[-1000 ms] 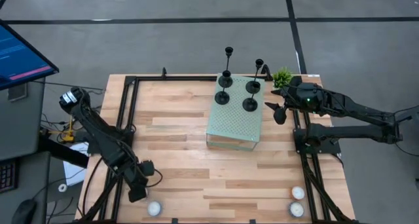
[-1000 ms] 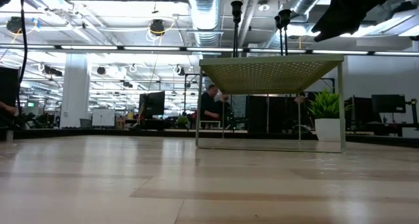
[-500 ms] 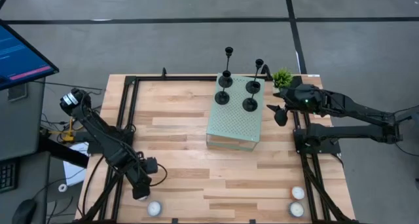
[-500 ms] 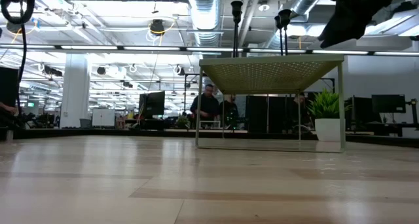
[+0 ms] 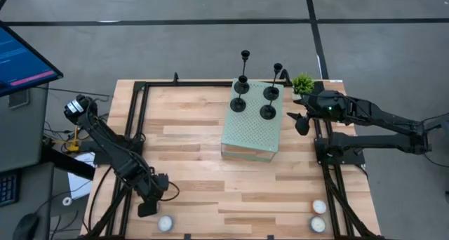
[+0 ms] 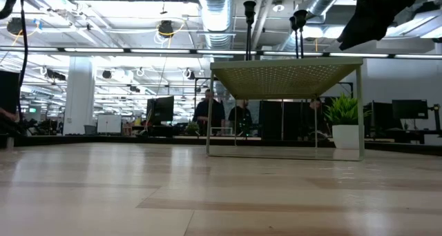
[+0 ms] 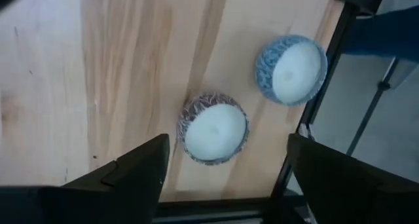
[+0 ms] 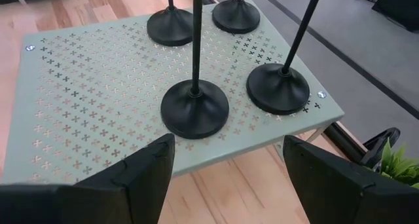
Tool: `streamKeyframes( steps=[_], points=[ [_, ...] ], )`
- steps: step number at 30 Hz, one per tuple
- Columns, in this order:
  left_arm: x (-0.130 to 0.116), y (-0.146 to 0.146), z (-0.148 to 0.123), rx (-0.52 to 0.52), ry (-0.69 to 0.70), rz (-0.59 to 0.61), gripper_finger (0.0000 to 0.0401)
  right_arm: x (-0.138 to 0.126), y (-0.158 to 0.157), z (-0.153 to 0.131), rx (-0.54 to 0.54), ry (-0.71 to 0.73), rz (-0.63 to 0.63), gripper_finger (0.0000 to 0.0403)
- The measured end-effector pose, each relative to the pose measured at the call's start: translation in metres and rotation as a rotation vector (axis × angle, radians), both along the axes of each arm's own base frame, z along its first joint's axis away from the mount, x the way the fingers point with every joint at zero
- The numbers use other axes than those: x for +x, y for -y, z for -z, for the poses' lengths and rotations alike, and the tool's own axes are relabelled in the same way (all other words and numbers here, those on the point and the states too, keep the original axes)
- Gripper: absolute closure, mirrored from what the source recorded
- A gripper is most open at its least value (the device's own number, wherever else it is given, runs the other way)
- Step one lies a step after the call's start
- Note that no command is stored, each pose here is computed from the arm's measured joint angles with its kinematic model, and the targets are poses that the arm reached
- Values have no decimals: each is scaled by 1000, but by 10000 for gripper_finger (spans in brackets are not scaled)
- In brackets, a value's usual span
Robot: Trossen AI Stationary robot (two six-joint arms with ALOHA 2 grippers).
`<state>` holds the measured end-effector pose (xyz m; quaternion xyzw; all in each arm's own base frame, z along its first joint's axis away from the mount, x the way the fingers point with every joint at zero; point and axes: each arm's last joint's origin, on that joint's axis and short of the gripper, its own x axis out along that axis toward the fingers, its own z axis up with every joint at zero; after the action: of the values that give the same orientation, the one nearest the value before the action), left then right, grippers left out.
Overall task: Pick & Place candle stick holders
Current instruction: Put the red patterned scented candle on the shelf
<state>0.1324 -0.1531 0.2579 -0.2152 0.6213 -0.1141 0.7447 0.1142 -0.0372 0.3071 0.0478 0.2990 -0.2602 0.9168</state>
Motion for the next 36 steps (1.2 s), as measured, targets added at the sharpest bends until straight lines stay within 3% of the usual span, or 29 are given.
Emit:
streamKeyframes(
  steps=[8,14,30,36],
  points=[
    [2,0,1,27,27,11,39,0,0,0,-2,-3,-3,127],
    [1,4,4,105,95,-10,53,0,0,0,0,-3,-6,127],
    [-9,45,22,112,127,30,68,0,0,1,2,-11,-6,127],
    [-9,54,35,167,109,48,68,0,0,1,-3,-14,-11,127]
  ],
)
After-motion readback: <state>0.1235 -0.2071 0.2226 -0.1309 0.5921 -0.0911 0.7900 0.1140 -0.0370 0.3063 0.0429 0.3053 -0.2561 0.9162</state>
